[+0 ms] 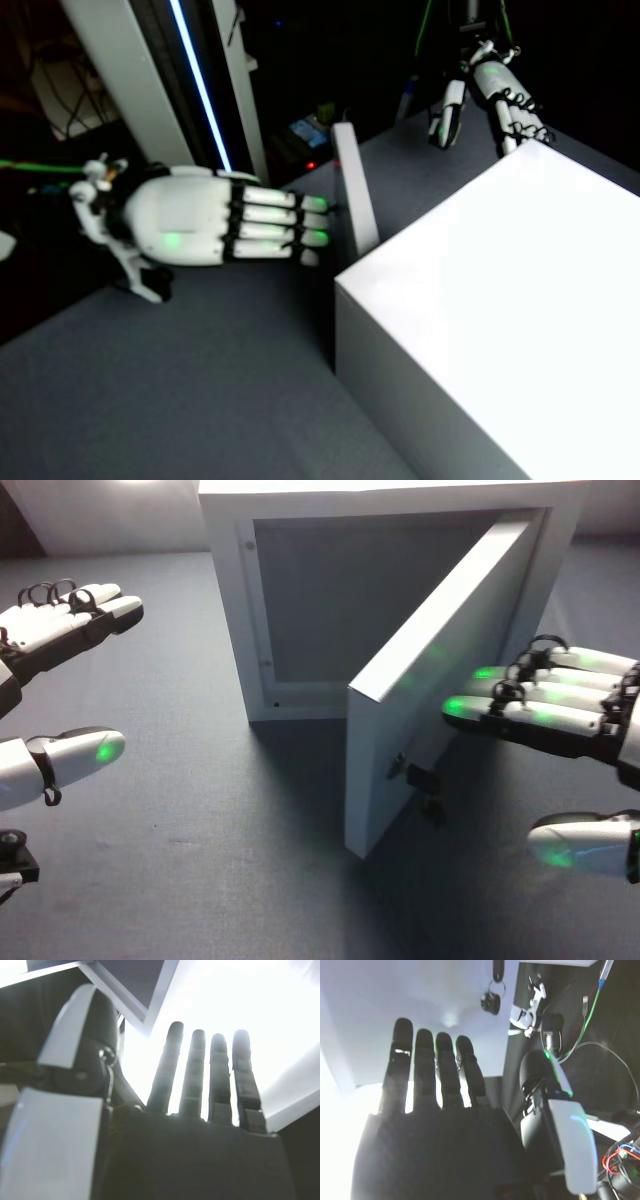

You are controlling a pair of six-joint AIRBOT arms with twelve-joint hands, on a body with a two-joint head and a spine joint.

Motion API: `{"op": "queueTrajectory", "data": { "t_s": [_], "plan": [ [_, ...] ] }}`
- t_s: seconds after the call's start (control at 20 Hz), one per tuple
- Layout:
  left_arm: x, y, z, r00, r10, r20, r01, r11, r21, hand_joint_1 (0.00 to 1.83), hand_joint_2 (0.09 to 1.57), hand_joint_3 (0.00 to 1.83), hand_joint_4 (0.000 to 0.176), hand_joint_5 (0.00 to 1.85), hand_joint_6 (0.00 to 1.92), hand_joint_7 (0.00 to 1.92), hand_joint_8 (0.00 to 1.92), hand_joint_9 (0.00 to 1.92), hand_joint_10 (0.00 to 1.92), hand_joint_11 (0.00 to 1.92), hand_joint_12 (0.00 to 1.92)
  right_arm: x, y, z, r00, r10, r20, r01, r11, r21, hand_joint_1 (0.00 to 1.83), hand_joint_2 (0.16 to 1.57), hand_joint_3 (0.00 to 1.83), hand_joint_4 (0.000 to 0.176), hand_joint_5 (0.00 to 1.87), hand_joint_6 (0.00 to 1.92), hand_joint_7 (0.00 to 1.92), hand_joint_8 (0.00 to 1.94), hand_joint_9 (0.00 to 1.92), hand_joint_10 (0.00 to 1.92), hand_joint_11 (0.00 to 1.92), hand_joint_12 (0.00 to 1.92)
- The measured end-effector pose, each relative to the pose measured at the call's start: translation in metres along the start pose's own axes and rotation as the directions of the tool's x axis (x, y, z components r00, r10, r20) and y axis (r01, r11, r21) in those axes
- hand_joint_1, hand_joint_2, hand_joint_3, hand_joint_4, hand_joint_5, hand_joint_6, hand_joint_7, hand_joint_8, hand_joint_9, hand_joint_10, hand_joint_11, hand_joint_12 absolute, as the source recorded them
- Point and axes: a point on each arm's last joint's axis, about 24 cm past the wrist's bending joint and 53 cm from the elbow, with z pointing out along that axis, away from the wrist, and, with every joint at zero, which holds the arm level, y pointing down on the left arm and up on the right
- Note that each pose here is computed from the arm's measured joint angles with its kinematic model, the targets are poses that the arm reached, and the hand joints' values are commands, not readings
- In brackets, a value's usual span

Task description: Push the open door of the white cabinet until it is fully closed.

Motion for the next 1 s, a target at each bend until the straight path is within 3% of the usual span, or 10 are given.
{"op": "queueTrajectory", "data": {
  "t_s": [0.15, 0.35, 0.45, 0.55, 0.65, 0.7, 0.75, 0.8, 0.95, 1.0],
  "plan": [
    [0.000, 0.002, -0.002, 1.0000, 0.001, 0.000, -0.001, 1.0000, -0.008, 0.49, 1.28, 0.00, 0.000, 0.13, 0.00, 0.03, 0.00, 0.00, 0.00, 0.00, 0.30, 0.003, 0.004, 0.012, 1.000, 0.007, -0.002, -0.007, 0.999, -0.032, 0.17, 1.33, 0.00, 0.000, 0.12, 0.01, 0.13, 0.01, 0.17, 0.01, 0.00, 0.69],
    [-0.002, 0.003, -0.003, 1.0000, 0.000, 0.007, 0.000, 1.0000, -0.009, 0.50, 1.28, 0.00, 0.014, 0.11, 0.00, 0.02, 0.00, 0.00, 0.00, 0.00, 0.28, 0.006, 0.005, 0.026, 1.000, 0.011, -0.005, -0.011, 0.999, -0.052, 0.22, 1.32, 0.00, 0.000, 0.11, 0.01, 0.13, 0.01, 0.13, 0.01, 0.00, 0.50],
    [-0.003, 0.003, -0.004, 1.0000, 0.001, 0.008, -0.001, 0.9999, -0.011, 0.48, 1.28, 0.00, 0.013, 0.11, 0.00, 0.01, 0.00, 0.00, 0.00, 0.00, 0.27, 0.009, 0.004, 0.030, 1.000, 0.014, -0.010, -0.014, 0.998, -0.055, 0.19, 1.32, 0.00, 0.000, 0.08, 0.00, 0.10, 0.00, 0.12, 0.01, 0.00, 0.35],
    [-0.004, 0.003, -0.005, 1.0000, 0.004, 0.008, -0.004, 0.9999, -0.012, 0.48, 1.27, 0.00, 0.010, 0.12, 0.00, 0.01, 0.00, 0.00, 0.00, 0.00, 0.24, 0.012, 0.004, 0.035, 1.000, 0.014, -0.013, -0.015, 0.998, -0.058, 0.27, 1.32, 0.00, 0.000, 0.12, 0.02, 0.11, 0.01, 0.13, 0.01, 0.00, 0.25],
    [-0.004, 0.003, -0.005, 0.9999, 0.004, 0.012, -0.003, 0.9999, -0.010, 0.49, 1.27, 0.00, 0.007, 0.11, 0.00, 0.01, 0.00, 0.00, 0.00, 0.00, 0.23, 0.012, 0.004, 0.040, 1.000, 0.019, -0.008, -0.019, 0.998, -0.064, 0.36, 1.28, 0.00, 0.000, 0.19, 0.03, 0.19, 0.01, 0.20, 0.05, 0.00, 0.87],
    [-0.005, 0.003, -0.006, 0.9999, 0.004, 0.012, -0.004, 0.9999, -0.010, 0.50, 1.27, 0.00, 0.012, 0.10, 0.00, 0.01, 0.00, 0.00, 0.00, 0.00, 0.23, 0.010, 0.004, 0.044, 1.000, 0.023, 0.001, -0.023, 0.997, -0.070, 0.36, 1.27, 0.00, 0.000, 0.19, 0.02, 0.21, 0.01, 0.22, 0.07, 0.00, 1.10],
    [-0.004, 0.004, -0.007, 0.9999, 0.004, 0.012, -0.004, 0.9999, -0.015, 0.50, 1.27, 0.00, 0.013, 0.09, 0.00, 0.01, 0.00, 0.00, 0.00, 0.00, 0.23, 0.011, 0.004, 0.047, 1.000, 0.030, 0.004, -0.030, 0.997, -0.071, 0.41, 1.26, 0.00, 0.000, 0.22, 0.02, 0.23, 0.01, 0.24, 0.08, 0.00, 1.23],
    [-0.005, 0.005, -0.007, 0.9999, 0.003, 0.014, -0.003, 0.9998, -0.019, 0.52, 1.27, 0.00, 0.004, 0.09, 0.00, 0.02, 0.00, 0.00, 0.00, 0.00, 0.23, 0.012, 0.004, 0.051, 1.000, 0.030, 0.003, -0.029, 0.997, -0.077, 0.43, 1.26, 0.00, 0.000, 0.21, 0.01, 0.21, 0.00, 0.21, 0.07, 0.00, 1.16],
    [-0.007, 0.005, -0.008, 0.9998, 0.004, 0.022, -0.003, 0.9998, -0.020, 0.50, 1.27, 0.00, 0.004, 0.07, 0.00, 0.01, 0.00, 0.00, 0.00, 0.00, 0.23, 0.016, 0.006, 0.059, 0.999, 0.034, -0.001, -0.034, 0.996, -0.087, 0.38, 1.30, 0.00, 0.000, 0.10, 0.00, 0.10, 0.00, 0.10, 0.01, 0.00, 0.46],
    [-0.007, 0.005, -0.008, 0.9997, 0.003, 0.023, -0.003, 0.9998, -0.019, 0.50, 1.27, 0.00, 0.001, 0.07, 0.00, 0.00, 0.00, 0.00, 0.00, 0.00, 0.23, 0.016, 0.004, 0.062, 0.999, 0.038, 0.002, -0.038, 0.995, -0.087, 0.39, 1.29, 0.00, 0.000, 0.06, 0.00, 0.09, 0.00, 0.09, 0.00, 0.00, 0.39]
  ]
}}
